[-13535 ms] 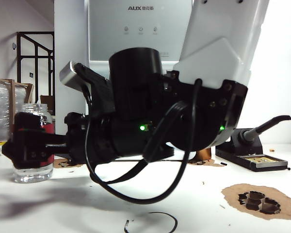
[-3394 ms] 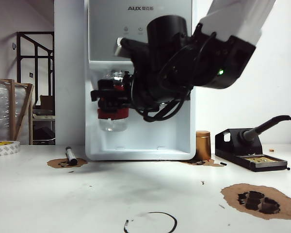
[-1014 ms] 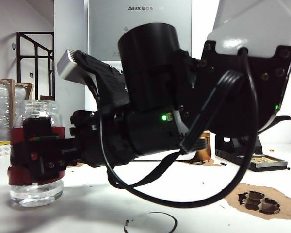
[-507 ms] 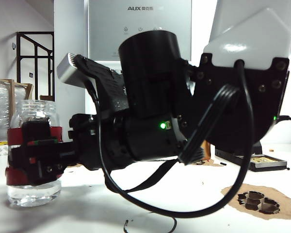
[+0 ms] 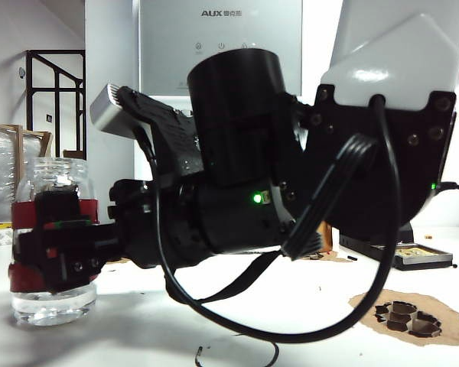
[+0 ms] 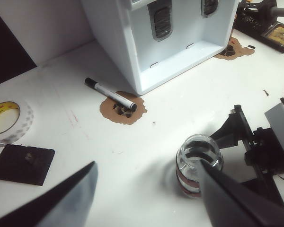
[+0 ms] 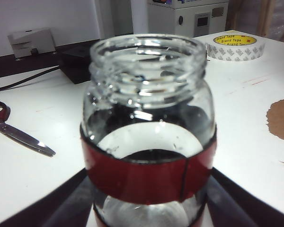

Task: Pick up the water bottle with two loops of red belts, then reach the front water dispenser and gently press the gray-black baffle horizontally to get a little water.

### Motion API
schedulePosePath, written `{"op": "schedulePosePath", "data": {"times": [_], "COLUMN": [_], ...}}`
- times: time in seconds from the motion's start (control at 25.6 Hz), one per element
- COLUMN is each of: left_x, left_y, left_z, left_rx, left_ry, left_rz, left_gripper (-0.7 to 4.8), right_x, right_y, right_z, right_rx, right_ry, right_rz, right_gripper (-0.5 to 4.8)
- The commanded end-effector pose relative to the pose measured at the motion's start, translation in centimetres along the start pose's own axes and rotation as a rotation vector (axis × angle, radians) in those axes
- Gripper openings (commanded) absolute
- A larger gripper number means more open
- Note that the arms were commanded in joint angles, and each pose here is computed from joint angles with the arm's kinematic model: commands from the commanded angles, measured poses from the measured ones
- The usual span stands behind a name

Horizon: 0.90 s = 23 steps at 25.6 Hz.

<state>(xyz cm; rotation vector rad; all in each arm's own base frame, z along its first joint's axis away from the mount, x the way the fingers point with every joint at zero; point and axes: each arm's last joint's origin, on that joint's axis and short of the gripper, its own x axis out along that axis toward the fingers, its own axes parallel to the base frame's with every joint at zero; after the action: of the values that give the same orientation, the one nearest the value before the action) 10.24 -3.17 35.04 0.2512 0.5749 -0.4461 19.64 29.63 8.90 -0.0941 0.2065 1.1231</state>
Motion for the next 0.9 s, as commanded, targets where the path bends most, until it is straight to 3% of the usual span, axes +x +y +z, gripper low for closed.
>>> {"op": "schedulePosePath", "data": {"times": [0.04,0.16,0.2,0.55,0.82,0.9], "left_x": [-0.1,-0.1,-0.1,-0.1,-0.1,-0.1], "left_y": [0.0,0.0,0.0,0.0,0.0,0.0], "left_z": [0.2,0.2,0.2,0.2,0.2,0.2], "left_rx": [0.006,0.005,0.005,0.005,0.005,0.005], "left_ry": [-0.012,-0.012,-0.012,-0.013,-0.013,-0.012], "left_rz": [0.005,0.005,0.005,0.006,0.009,0.009], "left_gripper": [3.43,3.43,3.43,3.43,3.43,3.43], "right_x": [0.0,0.0,0.0,-1.5,-4.4,-5.1], "right_y": [0.3,0.3,0.3,0.4,0.4,0.1], "right_z": [-1.0,-1.0,-0.9,-0.8,-0.2,1.1], "right_rx": [0.030,0.039,0.042,0.040,0.026,0.025], "right_ry": [0.081,0.080,0.078,0.083,0.007,-0.029], "right_rz": [0.035,0.034,0.034,0.019,-0.090,-0.118], "right_gripper": [2.92,4.02,4.09,4.09,4.02,3.64]}}
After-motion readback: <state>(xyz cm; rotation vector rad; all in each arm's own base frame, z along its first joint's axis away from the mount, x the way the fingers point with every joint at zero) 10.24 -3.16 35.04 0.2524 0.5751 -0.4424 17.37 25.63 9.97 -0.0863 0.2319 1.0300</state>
